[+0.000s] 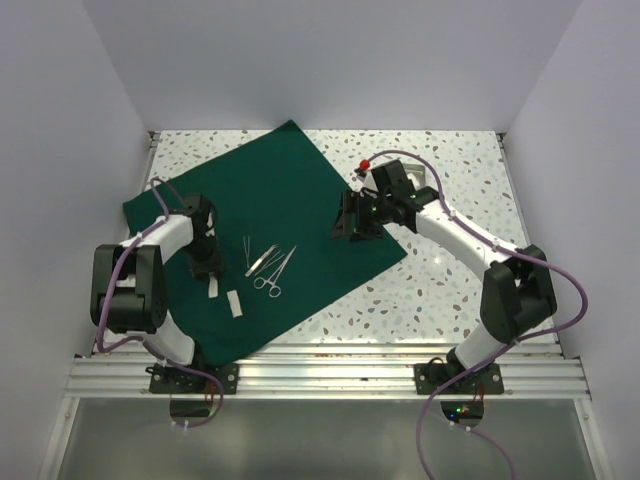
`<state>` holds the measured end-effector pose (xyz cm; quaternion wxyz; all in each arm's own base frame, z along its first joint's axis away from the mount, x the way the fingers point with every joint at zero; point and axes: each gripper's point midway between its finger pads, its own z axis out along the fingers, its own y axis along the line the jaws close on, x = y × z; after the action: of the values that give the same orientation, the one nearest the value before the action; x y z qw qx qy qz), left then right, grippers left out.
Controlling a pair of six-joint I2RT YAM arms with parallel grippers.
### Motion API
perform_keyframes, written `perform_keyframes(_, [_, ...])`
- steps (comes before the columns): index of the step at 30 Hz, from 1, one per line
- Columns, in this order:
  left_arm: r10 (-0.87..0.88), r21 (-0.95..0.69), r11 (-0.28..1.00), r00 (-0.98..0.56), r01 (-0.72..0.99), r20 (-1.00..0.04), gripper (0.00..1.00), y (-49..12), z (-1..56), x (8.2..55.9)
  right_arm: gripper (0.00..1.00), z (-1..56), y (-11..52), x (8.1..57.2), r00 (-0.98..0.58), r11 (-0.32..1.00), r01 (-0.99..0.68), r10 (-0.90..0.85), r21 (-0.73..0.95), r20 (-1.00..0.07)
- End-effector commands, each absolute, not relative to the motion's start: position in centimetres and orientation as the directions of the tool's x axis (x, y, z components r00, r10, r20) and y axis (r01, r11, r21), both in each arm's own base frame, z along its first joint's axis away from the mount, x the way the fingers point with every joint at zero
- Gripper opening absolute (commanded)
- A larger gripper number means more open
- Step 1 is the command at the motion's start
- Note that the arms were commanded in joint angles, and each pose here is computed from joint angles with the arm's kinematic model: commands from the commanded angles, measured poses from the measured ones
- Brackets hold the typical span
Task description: Prepare the surgical pack
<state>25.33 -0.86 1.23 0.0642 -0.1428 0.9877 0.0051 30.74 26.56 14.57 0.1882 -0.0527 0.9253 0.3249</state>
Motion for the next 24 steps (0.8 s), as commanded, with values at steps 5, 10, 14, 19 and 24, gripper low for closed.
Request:
perform_keyframes(5, [-0.299, -0.075, 0.954, -0.939, -0.290, -0.173, 0.19, -1.6, 2.3, 26.7, 0.68, 16.8, 28.8, 30.6, -0.900, 0.741, -0.295, -0.002, 0.604, -0.436])
perform_keyframes(10, [-0.310, -0.081, 0.950, -0.932, -0.300, -0.185, 0.18, -1.7, 3.3, 26.6, 0.68, 16.9, 30.6, 30.2, -0.898, 0.724, -0.320, -0.027, 0.611, -0.438])
perform_keyframes(14, [-0.320, -0.096, 0.947, -0.925, -0.307, -0.203, 0.18, -1.8, 5.0, 26.8, 0.68, 16.9, 32.2, 30.0, -0.901, 0.698, -0.342, -0.054, 0.630, -0.430])
perform_keyframes(19, [-0.359, -0.201, 0.927, -0.903, -0.316, -0.236, 0.19, -3.4, 8.4, 27.8, 0.68, 16.8, 35.6, 28.7, -0.902, 0.592, -0.401, -0.124, 0.699, -0.413])
perform_keyframes(24, [-0.462, -0.383, 0.851, -0.859, -0.359, -0.222, 0.21, -6.3, 11.2, 29.0, 0.68, 18.0, 40.2, 25.5, -0.874, 0.433, -0.486, -0.221, 0.759, -0.434])
